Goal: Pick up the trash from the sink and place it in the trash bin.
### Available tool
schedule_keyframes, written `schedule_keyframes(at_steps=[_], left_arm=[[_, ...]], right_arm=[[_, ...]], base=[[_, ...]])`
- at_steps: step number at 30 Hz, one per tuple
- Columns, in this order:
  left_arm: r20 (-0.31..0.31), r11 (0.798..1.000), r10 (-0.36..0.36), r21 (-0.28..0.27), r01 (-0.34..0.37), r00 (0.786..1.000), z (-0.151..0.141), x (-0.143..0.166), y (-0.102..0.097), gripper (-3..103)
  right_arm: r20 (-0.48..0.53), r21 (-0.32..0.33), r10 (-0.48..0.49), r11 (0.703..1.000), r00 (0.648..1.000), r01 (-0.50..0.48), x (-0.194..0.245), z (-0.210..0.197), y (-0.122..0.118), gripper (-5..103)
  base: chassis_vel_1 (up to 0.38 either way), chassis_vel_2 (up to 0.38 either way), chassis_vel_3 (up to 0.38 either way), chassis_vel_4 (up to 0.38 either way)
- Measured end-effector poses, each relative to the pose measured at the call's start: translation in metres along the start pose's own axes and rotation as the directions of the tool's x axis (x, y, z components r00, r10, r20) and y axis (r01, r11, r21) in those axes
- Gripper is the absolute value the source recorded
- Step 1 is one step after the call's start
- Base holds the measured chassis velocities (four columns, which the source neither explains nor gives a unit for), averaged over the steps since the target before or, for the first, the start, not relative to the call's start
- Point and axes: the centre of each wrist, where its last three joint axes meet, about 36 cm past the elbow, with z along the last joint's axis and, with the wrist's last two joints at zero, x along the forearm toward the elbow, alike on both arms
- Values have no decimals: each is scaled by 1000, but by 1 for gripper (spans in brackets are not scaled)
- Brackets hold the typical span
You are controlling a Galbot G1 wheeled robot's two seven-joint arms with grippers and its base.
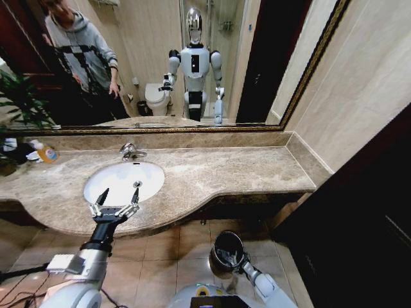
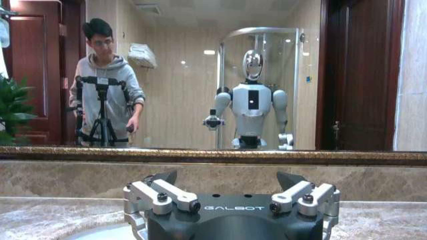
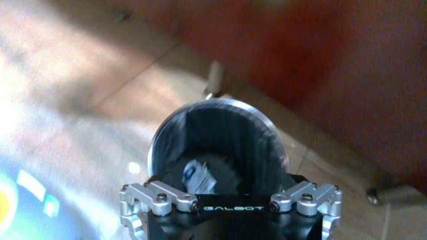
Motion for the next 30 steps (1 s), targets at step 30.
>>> schedule_keyframes(at_steps=[30], left_arm=[[0,1000,0,0,0,1000,0,0,0,100]], right_arm=[[541,-493,491,843,683,-215,261,-152,-77,100]], base=[[0,0,0,0]])
